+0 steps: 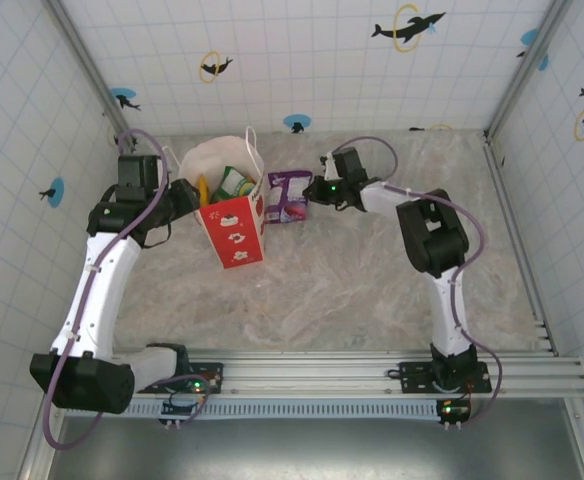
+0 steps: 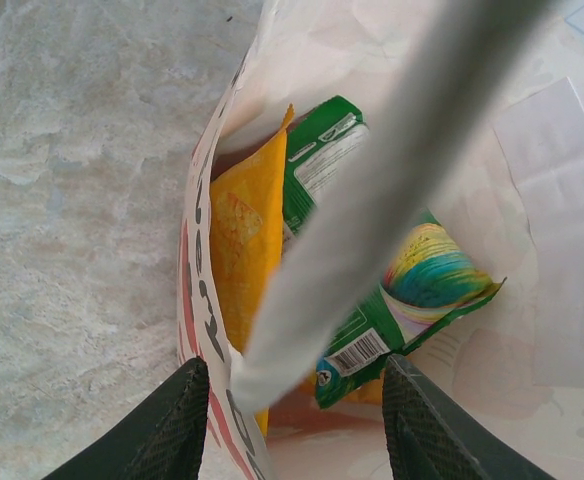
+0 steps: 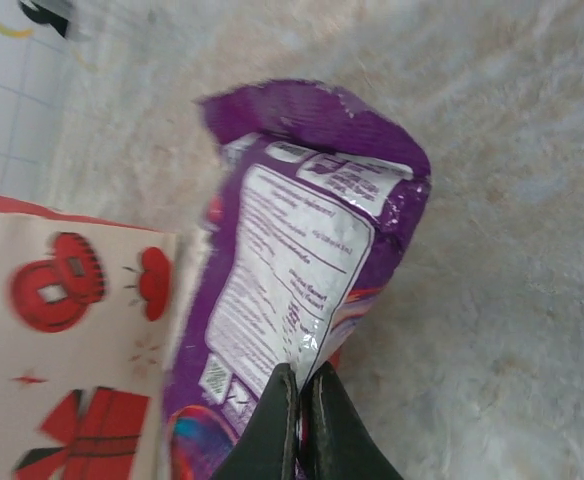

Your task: Place the snacks into the paper bag

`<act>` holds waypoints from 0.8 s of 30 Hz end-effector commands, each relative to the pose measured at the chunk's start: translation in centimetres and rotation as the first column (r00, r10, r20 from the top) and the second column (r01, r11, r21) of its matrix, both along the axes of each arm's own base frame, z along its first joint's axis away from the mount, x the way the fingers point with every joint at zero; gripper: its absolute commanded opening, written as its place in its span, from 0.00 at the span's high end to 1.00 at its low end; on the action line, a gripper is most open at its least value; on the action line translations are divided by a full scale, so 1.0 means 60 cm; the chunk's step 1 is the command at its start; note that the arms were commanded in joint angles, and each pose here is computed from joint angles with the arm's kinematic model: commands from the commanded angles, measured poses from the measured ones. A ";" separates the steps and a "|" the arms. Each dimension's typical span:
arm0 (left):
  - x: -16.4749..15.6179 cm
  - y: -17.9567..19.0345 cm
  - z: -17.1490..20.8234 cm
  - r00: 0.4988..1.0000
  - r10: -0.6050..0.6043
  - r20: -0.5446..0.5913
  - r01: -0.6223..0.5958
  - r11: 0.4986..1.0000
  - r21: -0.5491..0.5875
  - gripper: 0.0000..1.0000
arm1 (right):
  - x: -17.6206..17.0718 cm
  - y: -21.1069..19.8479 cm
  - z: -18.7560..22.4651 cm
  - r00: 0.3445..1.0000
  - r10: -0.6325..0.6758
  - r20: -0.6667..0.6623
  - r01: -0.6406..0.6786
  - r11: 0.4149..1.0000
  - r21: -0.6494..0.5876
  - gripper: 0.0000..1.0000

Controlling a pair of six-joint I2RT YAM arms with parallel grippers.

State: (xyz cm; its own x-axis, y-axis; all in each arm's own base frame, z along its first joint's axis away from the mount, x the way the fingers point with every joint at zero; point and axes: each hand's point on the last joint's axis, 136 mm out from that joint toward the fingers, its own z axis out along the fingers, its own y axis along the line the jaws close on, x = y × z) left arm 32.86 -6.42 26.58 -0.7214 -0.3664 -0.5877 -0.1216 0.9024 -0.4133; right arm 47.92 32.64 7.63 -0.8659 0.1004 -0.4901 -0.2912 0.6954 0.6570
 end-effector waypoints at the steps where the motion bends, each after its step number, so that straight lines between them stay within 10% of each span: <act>1: 0.002 -0.001 0.019 1.000 -0.012 0.022 0.012 1.000 0.012 0.52 | 0.009 -0.014 0.130 0.982 -0.038 0.186 0.028 0.998 0.058 1.00; 24: 0.007 -0.011 0.024 0.999 -0.038 0.034 0.038 0.999 -0.009 0.53 | -0.125 -0.065 0.465 0.807 -0.118 0.579 0.126 0.992 0.026 1.00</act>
